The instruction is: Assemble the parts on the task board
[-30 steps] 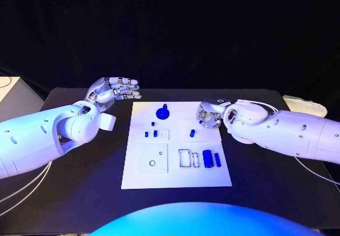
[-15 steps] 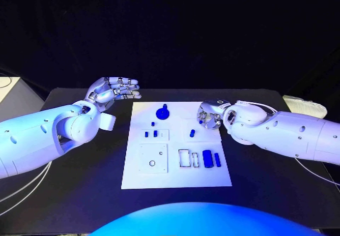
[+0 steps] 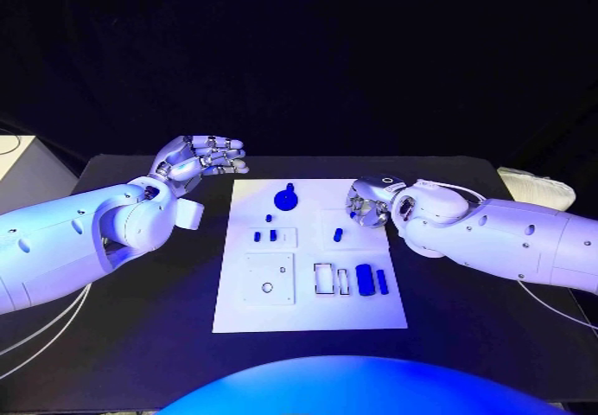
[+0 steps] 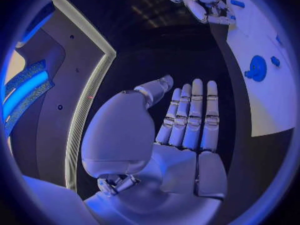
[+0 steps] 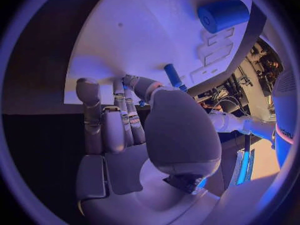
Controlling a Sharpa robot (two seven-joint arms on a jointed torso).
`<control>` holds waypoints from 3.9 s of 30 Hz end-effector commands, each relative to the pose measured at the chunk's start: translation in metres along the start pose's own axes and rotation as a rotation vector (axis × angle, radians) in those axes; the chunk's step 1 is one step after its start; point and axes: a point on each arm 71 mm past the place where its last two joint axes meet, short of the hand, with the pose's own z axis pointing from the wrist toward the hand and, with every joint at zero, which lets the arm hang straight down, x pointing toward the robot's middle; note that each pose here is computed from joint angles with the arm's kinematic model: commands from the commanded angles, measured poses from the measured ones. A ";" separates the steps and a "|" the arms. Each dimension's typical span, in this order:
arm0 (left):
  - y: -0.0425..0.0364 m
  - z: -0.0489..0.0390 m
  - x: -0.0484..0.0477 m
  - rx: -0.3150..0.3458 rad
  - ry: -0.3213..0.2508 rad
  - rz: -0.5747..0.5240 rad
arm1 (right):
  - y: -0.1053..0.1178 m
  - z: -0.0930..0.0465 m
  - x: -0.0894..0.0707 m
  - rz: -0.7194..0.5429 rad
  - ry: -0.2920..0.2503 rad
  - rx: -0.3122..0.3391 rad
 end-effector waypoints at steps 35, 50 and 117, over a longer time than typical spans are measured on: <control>0.0005 0.0029 -0.0075 0.005 -0.009 0.003 | 0.020 -0.026 -0.025 0.163 -0.149 -0.044; 0.0032 0.0083 -0.0065 0.004 -0.008 0.003 | 0.101 -0.028 -0.021 0.143 -0.144 -0.264; 0.0051 0.0130 0.0007 0.000 0.010 -0.006 | 0.161 -0.018 0.055 0.082 0.017 -0.341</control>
